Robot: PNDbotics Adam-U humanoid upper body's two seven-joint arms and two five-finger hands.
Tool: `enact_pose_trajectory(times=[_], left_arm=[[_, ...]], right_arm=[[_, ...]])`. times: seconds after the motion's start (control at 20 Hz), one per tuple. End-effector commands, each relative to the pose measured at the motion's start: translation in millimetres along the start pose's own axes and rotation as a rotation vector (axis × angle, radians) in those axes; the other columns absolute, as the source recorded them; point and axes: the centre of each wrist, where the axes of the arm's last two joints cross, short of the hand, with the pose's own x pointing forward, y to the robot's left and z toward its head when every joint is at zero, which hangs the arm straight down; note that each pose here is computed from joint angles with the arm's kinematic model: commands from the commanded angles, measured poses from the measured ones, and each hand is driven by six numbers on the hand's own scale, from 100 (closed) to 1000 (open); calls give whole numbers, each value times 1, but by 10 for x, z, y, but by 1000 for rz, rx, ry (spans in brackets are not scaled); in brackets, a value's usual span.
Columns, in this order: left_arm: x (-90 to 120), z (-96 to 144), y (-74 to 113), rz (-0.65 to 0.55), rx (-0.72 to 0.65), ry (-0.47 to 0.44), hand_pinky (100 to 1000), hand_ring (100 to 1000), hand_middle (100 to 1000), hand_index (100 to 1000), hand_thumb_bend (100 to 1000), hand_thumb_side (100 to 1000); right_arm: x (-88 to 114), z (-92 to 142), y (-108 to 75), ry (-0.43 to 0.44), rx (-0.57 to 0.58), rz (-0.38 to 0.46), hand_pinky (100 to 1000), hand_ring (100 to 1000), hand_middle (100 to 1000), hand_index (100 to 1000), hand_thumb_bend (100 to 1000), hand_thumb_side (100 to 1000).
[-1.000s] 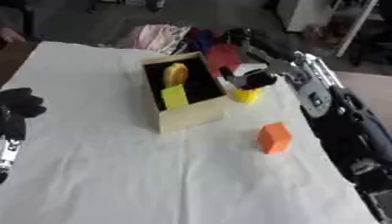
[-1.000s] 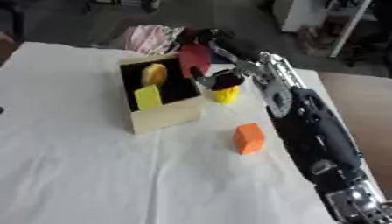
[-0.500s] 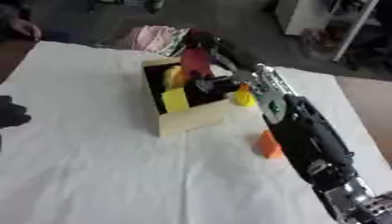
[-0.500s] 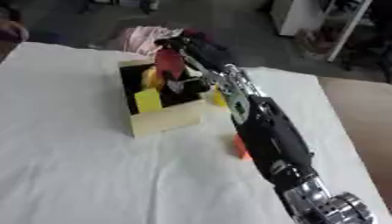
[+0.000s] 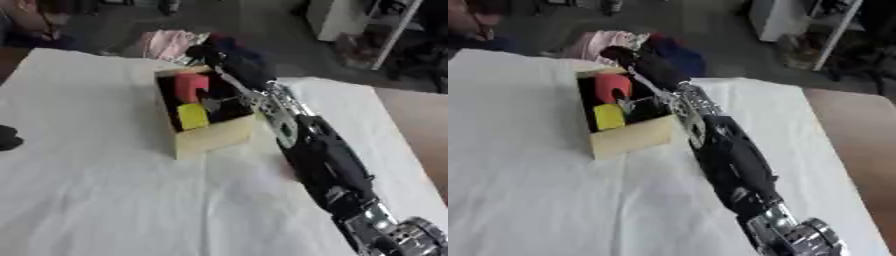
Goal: Pick up objects on the table and place them in the box.
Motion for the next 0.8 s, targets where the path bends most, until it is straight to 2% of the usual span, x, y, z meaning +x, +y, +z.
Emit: enact_pose_trajectory(times=[0.05,0.25,0.35,0.5,0.7,0.75,0.8], left_arm=[[65,-29,25,-8,-2,-24,789,720,688,850,100,621],[44,19,36,-13,3,-3,788,719,688,850,100,624],[24,65,43,-16,14,16,788,719,687,849,100,628],[-11,153,60,-26,39,55,787,718,686,848,100,630],[-42,253,108,-51,71,93,787,718,685,848,100,628],[-46,265,115,-54,78,97,787,718,685,848,100,628],[-50,278,121,-57,84,102,787,718,684,848,100,629]], right_arm=[[-26,-53,-177,-18,-24,1,866,862,958,1000,100,199],[-28,-59,-310,-73,-28,-31,855,850,941,1000,100,203],[-45,-47,-432,-117,-23,-53,845,830,893,1000,100,205],[-26,-3,-610,-207,-11,-85,845,826,876,1000,100,202],[-5,216,-824,-307,47,-99,851,830,879,1000,100,198],[0,281,-862,-318,62,-105,852,831,878,1000,100,107],[-3,358,-890,-321,82,-110,852,832,881,1000,100,198]])
